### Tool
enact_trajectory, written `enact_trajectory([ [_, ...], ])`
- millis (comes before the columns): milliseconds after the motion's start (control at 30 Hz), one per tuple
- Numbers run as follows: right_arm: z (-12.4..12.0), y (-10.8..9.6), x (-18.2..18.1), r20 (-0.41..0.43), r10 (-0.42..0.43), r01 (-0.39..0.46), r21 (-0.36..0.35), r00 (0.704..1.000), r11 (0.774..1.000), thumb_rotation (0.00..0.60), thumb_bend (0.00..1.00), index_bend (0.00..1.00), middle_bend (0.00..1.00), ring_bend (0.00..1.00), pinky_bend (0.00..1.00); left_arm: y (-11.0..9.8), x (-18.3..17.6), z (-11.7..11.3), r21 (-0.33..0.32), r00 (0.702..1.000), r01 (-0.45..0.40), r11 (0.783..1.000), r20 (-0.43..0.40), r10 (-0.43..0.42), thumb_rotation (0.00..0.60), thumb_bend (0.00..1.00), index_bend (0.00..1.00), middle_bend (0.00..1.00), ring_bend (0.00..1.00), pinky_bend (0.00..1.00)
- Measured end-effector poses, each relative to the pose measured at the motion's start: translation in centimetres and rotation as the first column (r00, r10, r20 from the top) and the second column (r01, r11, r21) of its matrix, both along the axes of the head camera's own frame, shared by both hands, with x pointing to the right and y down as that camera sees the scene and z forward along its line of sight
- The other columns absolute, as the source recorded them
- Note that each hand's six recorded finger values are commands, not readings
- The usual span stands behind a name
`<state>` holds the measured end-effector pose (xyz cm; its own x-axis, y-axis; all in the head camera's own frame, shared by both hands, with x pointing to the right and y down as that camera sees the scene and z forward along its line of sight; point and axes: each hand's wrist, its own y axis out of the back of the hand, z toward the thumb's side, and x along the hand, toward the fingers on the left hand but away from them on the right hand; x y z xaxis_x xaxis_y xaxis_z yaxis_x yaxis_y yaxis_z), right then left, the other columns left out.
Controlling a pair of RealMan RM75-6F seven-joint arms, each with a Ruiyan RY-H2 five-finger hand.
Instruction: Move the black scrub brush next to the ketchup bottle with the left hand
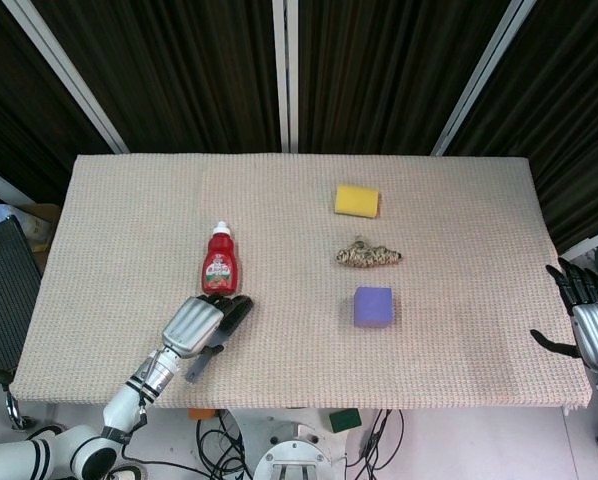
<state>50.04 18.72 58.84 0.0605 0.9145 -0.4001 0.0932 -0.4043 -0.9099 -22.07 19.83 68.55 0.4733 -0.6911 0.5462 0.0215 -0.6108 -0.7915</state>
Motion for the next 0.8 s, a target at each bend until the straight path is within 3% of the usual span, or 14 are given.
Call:
enact_trajectory([
  [233, 0.0, -0.1, 0.0, 0.007, -0.001, 0.001, 0.005, 1.000, 1.000, 0.600, 0.18, 0.00, 0.00, 0.00, 0.00, 1.0, 0.4, 0.8, -0.043, 0.998, 0.003, 0.999, 0.060, -0.001, 0.587, 0.00, 0.17, 0.35, 0.32, 0.56],
  [400, -0.2, -0.1, 0.3, 0.007, 0.005, -0.005, 0.011, 1.000, 1.000, 0.600, 0.18, 0.00, 0.00, 0.00, 0.00, 1.0, 1.8, 0.5, -0.057, 0.999, 0.012, 0.998, 0.040, -0.009, 0.514, 0.00, 0.17, 0.33, 0.32, 0.56],
  [800, 0.0, 0.0, 0.6, 0.007, 0.016, -0.016, -0.002, 1.000, 1.000, 0.600, 0.18, 0.00, 0.00, 0.00, 0.00, 0.8, 2.1, 1.2, -0.084, 0.996, 0.048, 0.995, 0.076, -0.041, 0.491, 0.00, 0.17, 0.32, 0.33, 0.56],
])
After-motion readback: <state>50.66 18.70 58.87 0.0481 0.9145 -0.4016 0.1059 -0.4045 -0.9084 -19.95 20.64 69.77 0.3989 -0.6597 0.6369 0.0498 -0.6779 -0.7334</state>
